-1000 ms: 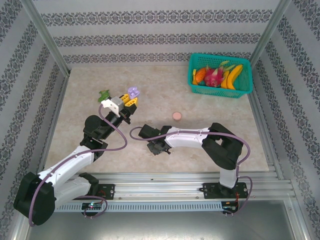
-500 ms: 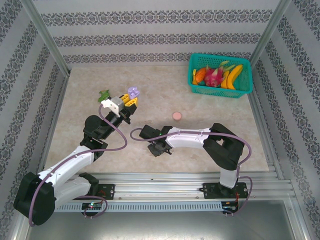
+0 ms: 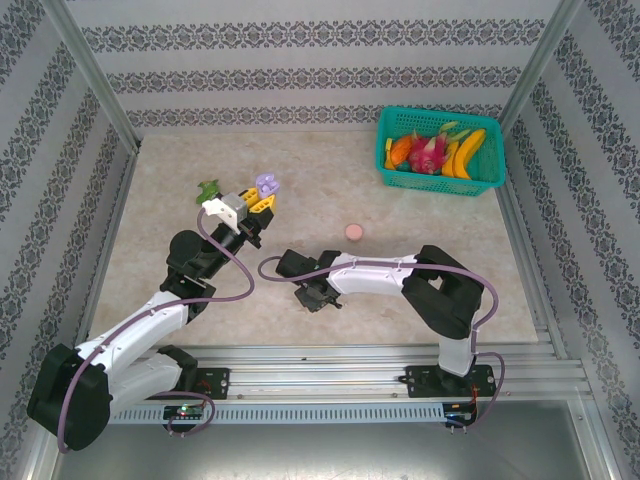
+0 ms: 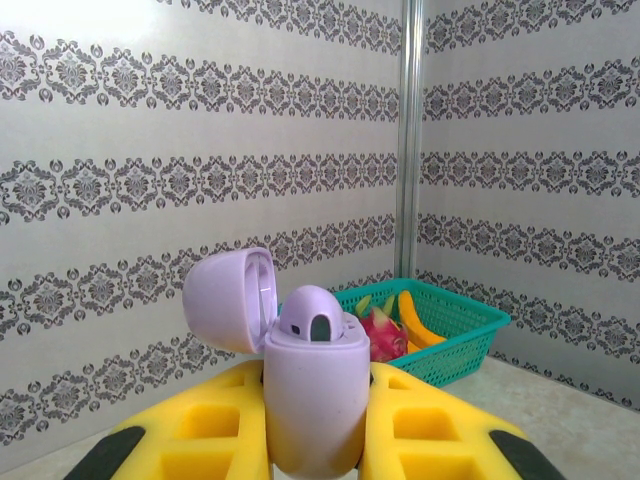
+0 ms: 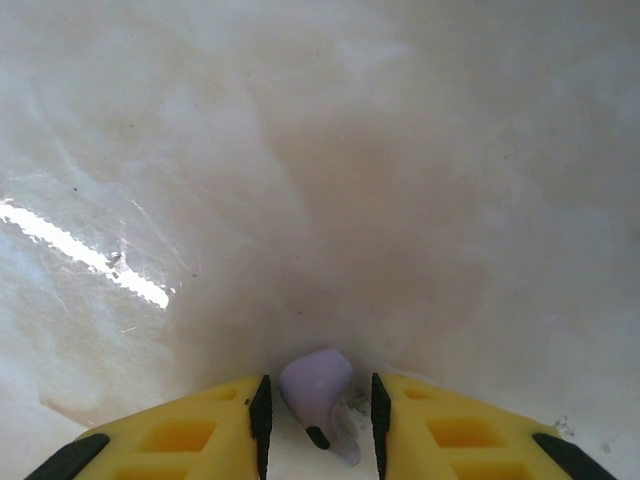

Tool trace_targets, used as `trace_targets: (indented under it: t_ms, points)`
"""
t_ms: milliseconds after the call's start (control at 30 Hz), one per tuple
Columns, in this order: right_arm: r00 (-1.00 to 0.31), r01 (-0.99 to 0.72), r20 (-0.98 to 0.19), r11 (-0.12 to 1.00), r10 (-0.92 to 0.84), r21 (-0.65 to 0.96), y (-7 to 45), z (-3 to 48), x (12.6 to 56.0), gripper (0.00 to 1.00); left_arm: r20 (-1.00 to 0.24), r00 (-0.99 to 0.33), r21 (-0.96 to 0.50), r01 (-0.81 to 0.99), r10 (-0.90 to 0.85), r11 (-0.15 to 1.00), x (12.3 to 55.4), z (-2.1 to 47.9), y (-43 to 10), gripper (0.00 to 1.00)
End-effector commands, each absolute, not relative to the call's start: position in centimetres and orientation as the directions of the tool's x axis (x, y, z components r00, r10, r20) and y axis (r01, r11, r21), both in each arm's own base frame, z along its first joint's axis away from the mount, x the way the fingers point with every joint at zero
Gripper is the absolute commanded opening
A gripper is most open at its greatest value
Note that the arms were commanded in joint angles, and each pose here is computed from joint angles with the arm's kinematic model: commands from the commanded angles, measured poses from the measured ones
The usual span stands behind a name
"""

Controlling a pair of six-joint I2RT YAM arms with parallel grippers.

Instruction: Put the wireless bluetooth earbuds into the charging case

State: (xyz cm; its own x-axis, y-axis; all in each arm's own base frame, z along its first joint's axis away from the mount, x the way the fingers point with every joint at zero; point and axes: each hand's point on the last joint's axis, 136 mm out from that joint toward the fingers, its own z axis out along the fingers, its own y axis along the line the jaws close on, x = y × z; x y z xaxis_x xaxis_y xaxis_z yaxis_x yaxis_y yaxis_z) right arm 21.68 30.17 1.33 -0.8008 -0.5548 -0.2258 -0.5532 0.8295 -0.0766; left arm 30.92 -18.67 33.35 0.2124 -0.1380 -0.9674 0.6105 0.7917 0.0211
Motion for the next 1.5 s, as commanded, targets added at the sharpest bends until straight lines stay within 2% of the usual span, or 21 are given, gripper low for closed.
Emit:
trace_targets:
  t_ms: [0, 833, 1133, 1467]
  points:
    - [-0.796, -0.547, -0.221, 0.826, -0.564, -0.135, 29.5, 0.8, 22.8, 0.33, -0.958, 0.238, 0.017, 0.6, -0.159, 0.8, 31.1, 34.5, -18.2, 0.0]
    - [-0.804, -0.545, -0.221, 0.833, -0.552, -0.097, 29.7, 0.7, 24.3, 0.32, -0.961, 0.229, 0.013, 0.603, -0.157, 0.797, 31.3, 34.3, -18.3, 0.0]
    - [-0.799, -0.579, -0.141, 0.811, -0.585, -0.086, 29.4, 0.7, 24.2, 0.32, -0.961, 0.226, 0.009, 0.606, -0.161, 0.796, 31.4, 34.3, -18.4, 0.0]
    - [-0.825, -0.548, -0.107, 0.831, -0.555, -0.092, 29.2, 0.6, 24.3, 0.31, -0.961, 0.225, 0.006, 0.605, -0.163, 0.796, 31.3, 34.2, -18.3, 0.0]
